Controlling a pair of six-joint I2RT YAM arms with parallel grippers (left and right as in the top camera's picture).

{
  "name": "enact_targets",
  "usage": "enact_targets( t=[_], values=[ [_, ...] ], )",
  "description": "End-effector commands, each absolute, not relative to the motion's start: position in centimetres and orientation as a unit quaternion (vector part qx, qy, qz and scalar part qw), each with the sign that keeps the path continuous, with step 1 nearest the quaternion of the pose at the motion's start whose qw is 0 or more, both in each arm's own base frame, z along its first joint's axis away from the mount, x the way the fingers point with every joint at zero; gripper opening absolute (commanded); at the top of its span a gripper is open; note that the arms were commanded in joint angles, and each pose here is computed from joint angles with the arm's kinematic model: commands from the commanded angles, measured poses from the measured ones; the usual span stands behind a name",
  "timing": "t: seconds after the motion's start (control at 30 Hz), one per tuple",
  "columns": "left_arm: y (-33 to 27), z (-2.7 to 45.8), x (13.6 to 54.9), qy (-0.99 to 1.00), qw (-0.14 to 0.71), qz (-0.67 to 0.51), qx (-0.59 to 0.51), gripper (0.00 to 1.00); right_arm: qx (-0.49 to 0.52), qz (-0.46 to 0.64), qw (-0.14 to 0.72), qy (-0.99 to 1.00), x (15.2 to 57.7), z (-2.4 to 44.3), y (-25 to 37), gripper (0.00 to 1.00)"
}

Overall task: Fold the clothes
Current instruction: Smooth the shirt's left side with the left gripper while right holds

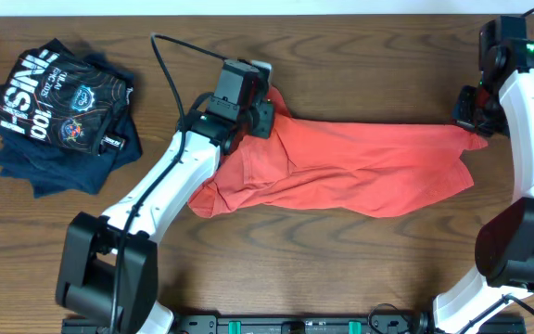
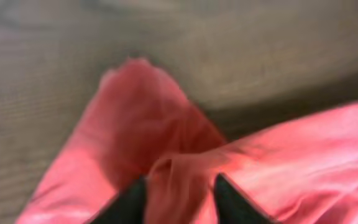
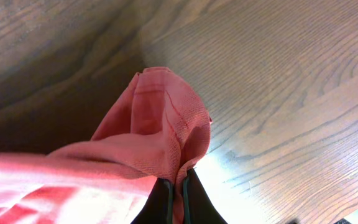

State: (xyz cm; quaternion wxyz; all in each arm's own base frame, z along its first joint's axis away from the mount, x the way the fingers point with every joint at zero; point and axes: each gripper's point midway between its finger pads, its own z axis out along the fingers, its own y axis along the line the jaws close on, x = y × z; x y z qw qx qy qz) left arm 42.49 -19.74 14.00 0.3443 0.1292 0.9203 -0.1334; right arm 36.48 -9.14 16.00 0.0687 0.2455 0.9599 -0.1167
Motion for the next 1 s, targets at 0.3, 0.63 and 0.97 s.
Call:
enact_targets(
  t=[0.3,0.63,0.97],
  values=[
    [-16.9,14.7,33.9,0.968,0.200,-0.147,0.041,0.98,0.246,-0.129,0.069,0.958,36.4,16.2,-9.9,0.01],
    [-21.7,9.8,31.2,0.973,0.111,-0.198,0.034,0.88,0.242,-0.121,0.068,0.960,36.4,16.1,-9.6,0.01],
    [-26.3,6.4,30.6,0.972,0.067,-0.216,-0.069,0.93,0.242,-0.121,0.068,0.960,36.4,16.1,-9.7,0.01]
  ],
)
